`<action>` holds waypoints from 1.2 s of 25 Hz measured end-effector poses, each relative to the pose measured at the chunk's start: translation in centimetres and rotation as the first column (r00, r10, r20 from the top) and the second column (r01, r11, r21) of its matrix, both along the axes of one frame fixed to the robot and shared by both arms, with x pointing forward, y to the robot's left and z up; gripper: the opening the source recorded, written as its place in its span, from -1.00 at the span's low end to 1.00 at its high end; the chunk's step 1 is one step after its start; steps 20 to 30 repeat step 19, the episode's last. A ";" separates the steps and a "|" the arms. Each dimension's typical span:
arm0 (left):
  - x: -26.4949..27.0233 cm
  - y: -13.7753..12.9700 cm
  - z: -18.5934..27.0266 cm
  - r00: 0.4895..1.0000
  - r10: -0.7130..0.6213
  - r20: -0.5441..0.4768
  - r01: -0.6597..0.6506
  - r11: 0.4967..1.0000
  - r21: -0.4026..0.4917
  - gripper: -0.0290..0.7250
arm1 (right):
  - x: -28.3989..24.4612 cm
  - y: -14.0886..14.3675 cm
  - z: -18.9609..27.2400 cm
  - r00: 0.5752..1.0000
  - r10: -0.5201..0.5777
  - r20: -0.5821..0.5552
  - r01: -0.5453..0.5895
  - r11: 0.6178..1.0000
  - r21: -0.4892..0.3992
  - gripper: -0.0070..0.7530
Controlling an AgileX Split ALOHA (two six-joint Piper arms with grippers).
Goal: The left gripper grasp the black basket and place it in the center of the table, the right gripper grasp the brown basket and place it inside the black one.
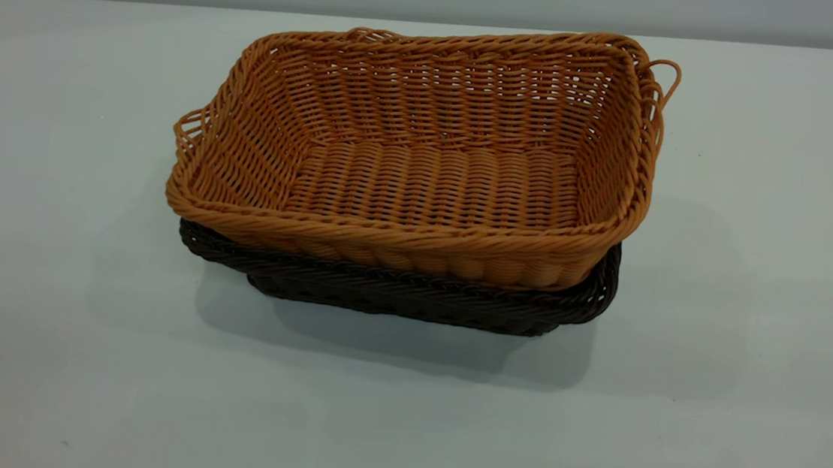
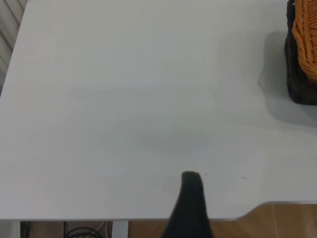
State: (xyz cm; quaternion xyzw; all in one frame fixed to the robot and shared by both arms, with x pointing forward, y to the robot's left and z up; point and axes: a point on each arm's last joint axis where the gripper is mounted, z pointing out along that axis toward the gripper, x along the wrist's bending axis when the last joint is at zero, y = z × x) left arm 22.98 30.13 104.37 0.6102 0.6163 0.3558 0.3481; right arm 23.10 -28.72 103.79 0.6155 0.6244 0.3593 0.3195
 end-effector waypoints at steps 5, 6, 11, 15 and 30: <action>0.0 0.0 0.0 1.000 0.004 0.000 -0.004 1.000 -0.005 0.61 | 0.0 -0.4 0.0 0.998 -0.066 -0.005 0.066 0.998 0.018 0.55; 0.0 0.0 0.0 1.000 0.001 0.000 -0.001 1.000 0.000 0.61 | 0.0 -0.4 0.0 0.998 -0.068 -0.005 0.068 0.998 0.018 0.55; 0.0 0.0 0.0 1.000 0.001 0.000 -0.001 1.000 0.000 0.61 | 0.0 -0.4 0.0 0.998 -0.069 -0.005 0.069 0.997 0.020 0.55; 0.0 0.0 0.0 1.000 0.001 0.000 -0.001 1.000 0.000 0.61 | 0.0 -0.4 0.0 0.998 -0.069 -0.005 0.069 0.997 0.020 0.55; 0.0 0.0 0.0 1.000 0.001 0.000 -0.001 1.000 0.000 0.61 | 0.0 -0.4 0.0 0.998 -0.069 -0.005 0.069 0.997 0.020 0.55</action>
